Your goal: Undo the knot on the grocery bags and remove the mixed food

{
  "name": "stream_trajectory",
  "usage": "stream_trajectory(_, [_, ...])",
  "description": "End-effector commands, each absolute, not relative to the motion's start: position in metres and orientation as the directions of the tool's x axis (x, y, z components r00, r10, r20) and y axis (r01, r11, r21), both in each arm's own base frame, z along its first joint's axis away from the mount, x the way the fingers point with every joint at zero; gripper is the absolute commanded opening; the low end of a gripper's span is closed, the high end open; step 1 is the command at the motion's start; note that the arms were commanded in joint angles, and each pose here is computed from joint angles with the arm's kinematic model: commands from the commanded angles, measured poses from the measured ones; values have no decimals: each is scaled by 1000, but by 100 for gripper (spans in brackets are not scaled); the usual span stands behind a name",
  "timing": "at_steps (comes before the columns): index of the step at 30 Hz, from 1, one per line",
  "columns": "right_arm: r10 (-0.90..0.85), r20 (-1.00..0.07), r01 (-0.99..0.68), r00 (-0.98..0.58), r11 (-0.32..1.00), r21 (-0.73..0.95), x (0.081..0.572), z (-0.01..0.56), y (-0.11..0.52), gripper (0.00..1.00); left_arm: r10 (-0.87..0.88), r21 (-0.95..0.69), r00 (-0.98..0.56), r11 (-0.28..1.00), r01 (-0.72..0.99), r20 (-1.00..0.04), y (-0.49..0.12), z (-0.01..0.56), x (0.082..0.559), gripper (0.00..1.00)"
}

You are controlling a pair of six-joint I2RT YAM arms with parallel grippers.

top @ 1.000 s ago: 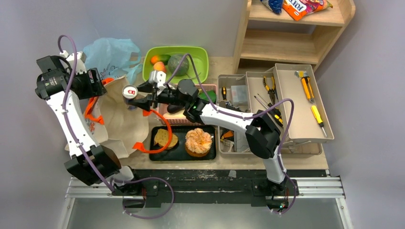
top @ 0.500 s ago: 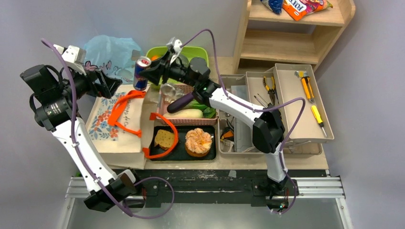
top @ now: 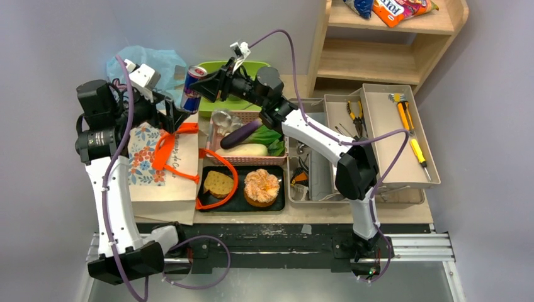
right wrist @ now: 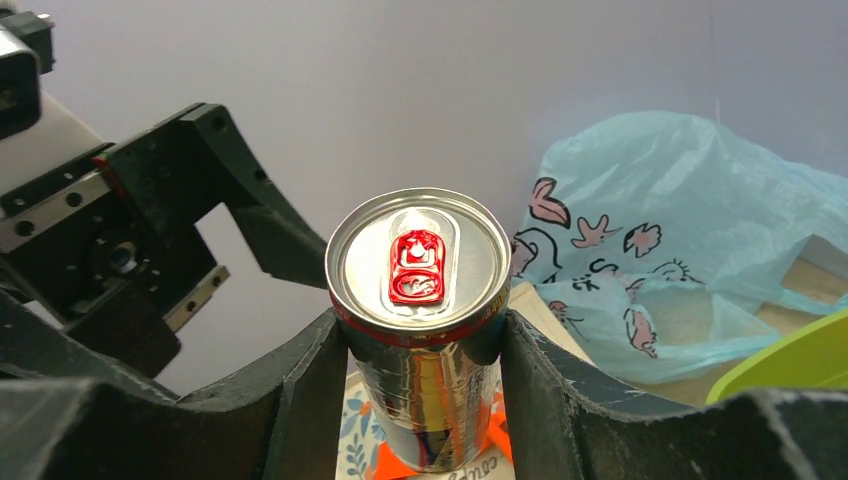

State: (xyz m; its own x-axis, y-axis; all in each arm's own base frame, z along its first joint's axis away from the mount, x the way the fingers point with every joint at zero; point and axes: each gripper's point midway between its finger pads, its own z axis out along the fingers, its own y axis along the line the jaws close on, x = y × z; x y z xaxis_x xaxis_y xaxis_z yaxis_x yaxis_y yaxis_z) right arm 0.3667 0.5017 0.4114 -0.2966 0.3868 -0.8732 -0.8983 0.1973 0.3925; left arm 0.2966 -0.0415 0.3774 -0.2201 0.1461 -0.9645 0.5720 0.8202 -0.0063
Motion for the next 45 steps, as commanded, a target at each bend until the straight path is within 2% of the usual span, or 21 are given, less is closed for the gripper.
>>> stream_trajectory(1, [529, -818, -945, -226, 84, 316, 322, 511, 470, 0, 182, 56, -177, 833, 551, -967, -47, 382, 318, 98])
stream_trajectory(4, [530, -812, -943, -247, 61, 327, 318, 511, 471, 0, 197, 49, -199, 817, 575, -960, -59, 373, 322, 96])
stream_trajectory(6, [534, -809, -944, -247, 57, 326, 317, 512, 470, 0, 205, 40, -225, 817, 575, -953, -63, 365, 326, 89])
stream_trajectory(10, [521, -812, -940, -264, 50, 338, 315, 512, 471, 0, 191, 16, -244, 817, 576, -951, -69, 362, 329, 64])
stream_trajectory(14, [499, -814, -933, -299, 25, 358, 311, 505, 473, 0, 123, -53, -241, 788, 614, -963, -84, 364, 326, 33])
stream_trajectory(15, [488, -816, -934, -309, 6, 357, 307, 504, 474, 6, 114, -63, -236, 773, 631, -965, -90, 364, 323, 26])
stream_trajectory(16, [481, -818, -934, -316, -5, 358, 305, 503, 473, 20, 107, -67, -226, 760, 647, -968, -95, 365, 320, 19])
stream_trajectory(19, [455, -829, -930, -325, 4, 367, 305, 494, 475, 46, 87, -60, -186, 743, 666, -979, -103, 369, 318, 1])
stream_trajectory(20, [447, -833, -930, -325, 11, 368, 306, 491, 475, 55, 84, -59, -179, 736, 675, -980, -106, 370, 318, 0])
stream_trajectory(21, [442, -837, -930, -323, 15, 367, 305, 489, 475, 58, 83, -60, -175, 729, 682, -981, -109, 370, 318, 0])
stream_trajectory(29, [398, -849, -913, -347, 62, 403, 314, 474, 471, 61, 87, -37, -139, 708, 705, -986, -117, 372, 326, 0])
stream_trajectory(31, [380, -851, -906, -362, 72, 417, 317, 467, 470, 71, 84, -34, -133, 712, 701, -988, -117, 374, 329, 0])
stream_trajectory(32, [369, -855, -905, -363, 81, 419, 318, 464, 469, 79, 80, -34, -129, 713, 700, -988, -117, 376, 331, 0])
stream_trajectory(34, [358, -867, -907, -346, 110, 407, 320, 458, 467, 84, 74, -41, -127, 692, 721, -989, -126, 378, 330, 0])
stream_trajectory(39, [377, -886, -915, -271, 184, 358, 330, 451, 461, 76, 20, -92, -139, 659, 746, -990, -137, 387, 329, 0])
stream_trajectory(45, [391, -882, -913, -263, 195, 359, 331, 443, 458, 71, -28, -126, -140, 624, 771, -990, -148, 399, 328, 0])
